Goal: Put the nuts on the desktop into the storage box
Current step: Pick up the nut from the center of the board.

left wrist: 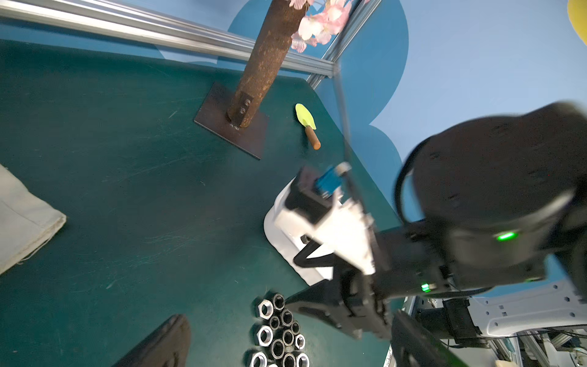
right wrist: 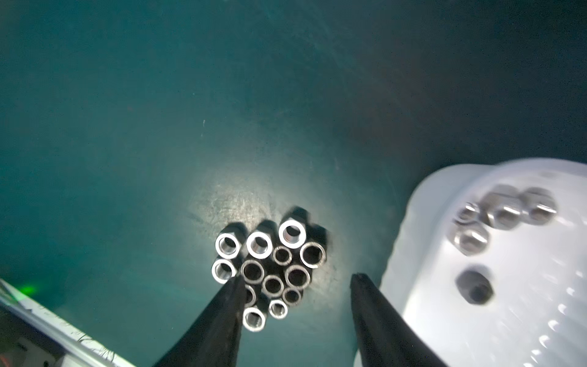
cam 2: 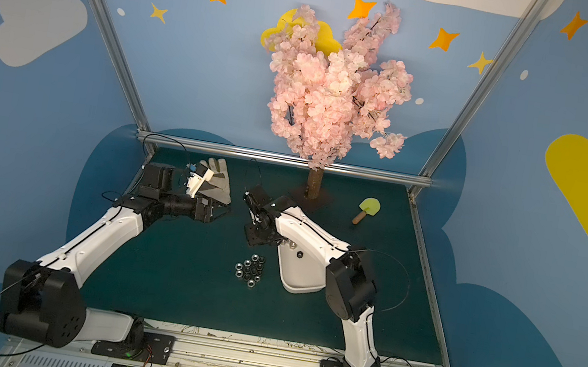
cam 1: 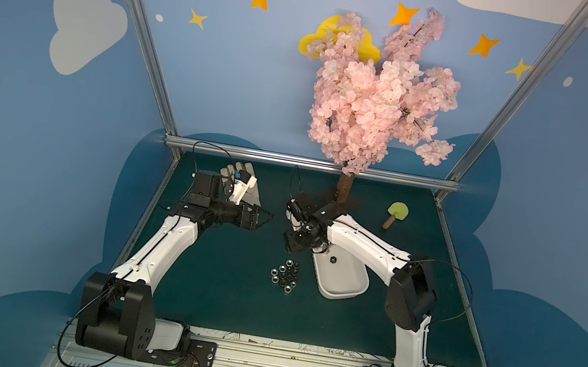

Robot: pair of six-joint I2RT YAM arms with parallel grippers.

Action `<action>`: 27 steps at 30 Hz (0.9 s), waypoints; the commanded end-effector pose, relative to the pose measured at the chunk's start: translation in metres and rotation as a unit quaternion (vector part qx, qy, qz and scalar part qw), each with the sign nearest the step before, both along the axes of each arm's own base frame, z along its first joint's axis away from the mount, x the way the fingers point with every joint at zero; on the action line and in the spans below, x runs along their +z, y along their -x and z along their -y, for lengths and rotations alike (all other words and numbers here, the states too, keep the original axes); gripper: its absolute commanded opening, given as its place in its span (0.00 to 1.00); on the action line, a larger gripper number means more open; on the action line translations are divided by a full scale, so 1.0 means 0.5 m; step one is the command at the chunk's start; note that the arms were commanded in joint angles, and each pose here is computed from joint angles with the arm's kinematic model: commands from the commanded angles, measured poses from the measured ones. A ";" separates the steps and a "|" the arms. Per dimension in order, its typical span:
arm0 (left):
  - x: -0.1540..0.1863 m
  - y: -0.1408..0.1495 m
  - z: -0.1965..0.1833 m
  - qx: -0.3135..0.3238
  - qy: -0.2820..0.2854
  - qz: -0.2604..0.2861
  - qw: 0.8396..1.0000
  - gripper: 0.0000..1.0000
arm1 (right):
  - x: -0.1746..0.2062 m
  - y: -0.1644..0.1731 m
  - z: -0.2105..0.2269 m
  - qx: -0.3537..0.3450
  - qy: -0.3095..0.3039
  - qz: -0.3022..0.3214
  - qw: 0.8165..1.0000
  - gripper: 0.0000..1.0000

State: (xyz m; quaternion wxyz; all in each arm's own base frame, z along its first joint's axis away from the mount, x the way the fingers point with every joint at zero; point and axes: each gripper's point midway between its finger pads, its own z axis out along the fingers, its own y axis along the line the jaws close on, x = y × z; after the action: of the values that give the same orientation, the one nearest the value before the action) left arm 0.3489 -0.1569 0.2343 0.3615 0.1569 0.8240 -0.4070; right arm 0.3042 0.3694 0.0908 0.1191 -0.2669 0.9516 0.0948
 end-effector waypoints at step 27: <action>0.021 -0.003 -0.013 0.014 0.009 0.024 1.000 1.00 | -0.160 0.073 0.001 0.011 0.094 -0.084 0.992 0.43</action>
State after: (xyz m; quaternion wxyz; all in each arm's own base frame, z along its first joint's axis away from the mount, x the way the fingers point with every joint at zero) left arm 0.3525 -0.1518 0.2393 0.3755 0.1481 0.8195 -0.4068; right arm 0.2787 0.3761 0.0233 0.0380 -0.2824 0.9576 0.0433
